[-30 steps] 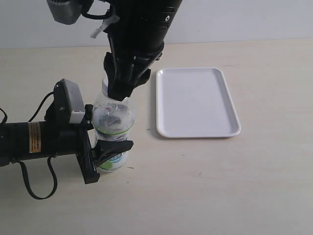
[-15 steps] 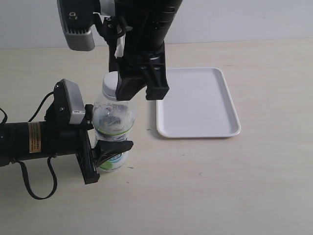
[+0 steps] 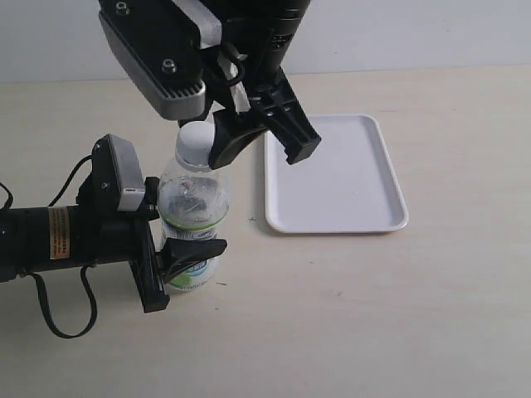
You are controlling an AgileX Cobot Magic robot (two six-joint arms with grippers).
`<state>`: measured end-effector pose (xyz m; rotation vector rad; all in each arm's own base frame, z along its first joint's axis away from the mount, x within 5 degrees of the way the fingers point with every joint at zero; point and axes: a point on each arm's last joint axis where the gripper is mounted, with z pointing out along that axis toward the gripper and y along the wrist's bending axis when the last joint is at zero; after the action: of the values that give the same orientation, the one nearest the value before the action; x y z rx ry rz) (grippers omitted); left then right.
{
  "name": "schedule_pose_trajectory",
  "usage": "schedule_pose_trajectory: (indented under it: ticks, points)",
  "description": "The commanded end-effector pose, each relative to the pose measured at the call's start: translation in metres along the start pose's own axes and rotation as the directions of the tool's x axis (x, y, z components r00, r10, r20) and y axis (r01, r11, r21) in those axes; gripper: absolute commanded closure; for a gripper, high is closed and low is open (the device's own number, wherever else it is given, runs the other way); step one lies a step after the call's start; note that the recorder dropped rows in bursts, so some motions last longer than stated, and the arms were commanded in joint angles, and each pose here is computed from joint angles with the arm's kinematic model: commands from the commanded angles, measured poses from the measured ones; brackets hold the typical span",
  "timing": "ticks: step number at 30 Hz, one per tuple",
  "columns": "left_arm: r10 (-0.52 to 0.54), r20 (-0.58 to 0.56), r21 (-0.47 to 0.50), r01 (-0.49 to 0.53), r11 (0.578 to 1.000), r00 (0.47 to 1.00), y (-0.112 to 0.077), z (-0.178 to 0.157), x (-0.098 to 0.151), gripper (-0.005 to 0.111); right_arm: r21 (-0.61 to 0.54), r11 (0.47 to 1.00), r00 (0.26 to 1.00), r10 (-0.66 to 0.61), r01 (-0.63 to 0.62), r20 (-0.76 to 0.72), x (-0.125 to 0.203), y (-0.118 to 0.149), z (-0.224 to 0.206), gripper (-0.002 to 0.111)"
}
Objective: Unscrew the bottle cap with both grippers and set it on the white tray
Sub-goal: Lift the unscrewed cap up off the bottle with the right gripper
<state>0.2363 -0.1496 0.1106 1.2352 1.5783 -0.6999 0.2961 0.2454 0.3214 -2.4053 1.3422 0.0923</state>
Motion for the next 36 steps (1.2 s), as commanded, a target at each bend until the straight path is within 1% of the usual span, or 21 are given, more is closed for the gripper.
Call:
schedule_pose_trajectory:
  ticks: [1, 6, 10, 17, 22, 27, 29, 30, 33, 34, 36]
  points:
    - [-0.017, 0.016, -0.008, 0.017, 1.0, 1.0, 0.001, 0.0, -0.004, 0.107, 0.045, 0.992, 0.993, -0.117, 0.117, -0.01, -0.002, 0.001, -0.015, 0.108]
    - [-0.017, 0.016, -0.008, 0.017, 1.0, 1.0, 0.001, 0.0, -0.004, 0.107, 0.049, 0.984, 0.985, -0.173, 0.173, -0.013, -0.002, 0.002, -0.017, 0.108]
    - [-0.019, 0.016, -0.008, 0.019, 1.0, 1.0, 0.001, 0.0, -0.004, 0.107, 0.048, 0.967, 0.968, -0.251, 0.252, -0.017, -0.002, 0.002, -0.017, 0.108]
    - [-0.039, 0.016, -0.007, 0.039, 0.999, 0.999, 0.001, 0.0, -0.004, 0.107, 0.043, 0.907, 0.908, -0.419, 0.419, -0.026, -0.002, 0.002, -0.017, 0.108]
    - [-0.039, 0.016, -0.007, 0.039, 0.999, 0.999, 0.001, 0.0, -0.004, 0.107, 0.034, 0.872, 0.873, -0.486, 0.488, -0.044, -0.001, 0.002, -0.017, 0.108]
    - [-0.039, 0.02, -0.007, 0.039, 0.999, 0.999, 0.0, 0.0, -0.004, 0.107, 0.033, 0.871, 0.871, -0.488, 0.49, -0.064, 0.001, 0.002, -0.021, 0.108]
    - [-0.04, 0.022, -0.008, 0.04, 0.999, 0.999, 0.001, 0.0, -0.004, 0.107, 0.057, 0.901, 0.902, -0.426, 0.43, -0.074, -0.001, 0.005, -0.03, 0.108]
    - [-0.04, 0.025, -0.008, 0.04, 0.999, 0.999, 0.001, 0.0, -0.005, 0.107, 0.077, 0.923, 0.925, -0.372, 0.377, -0.075, -0.002, 0.006, -0.037, 0.108]
    - [-0.04, 0.027, -0.008, 0.04, 0.999, 0.999, 0.001, 0.0, -0.005, 0.107, 0.141, 0.964, 0.972, -0.214, 0.227, -0.098, -0.003, 0.013, -0.061, 0.108]
    - [-0.04, 0.027, -0.008, 0.04, 0.999, 0.999, 0.001, 0.0, -0.005, 0.107, 0.219, 0.966, 0.986, -0.114, 0.14, -0.124, -0.003, 0.015, -0.077, 0.108]
    - [-0.04, 0.027, -0.008, 0.04, 0.999, 0.999, 0.001, 0.0, -0.005, 0.107, 0.294, 0.955, 0.99, -0.002, 0.044, -0.14, -0.001, 0.018, -0.093, 0.108]
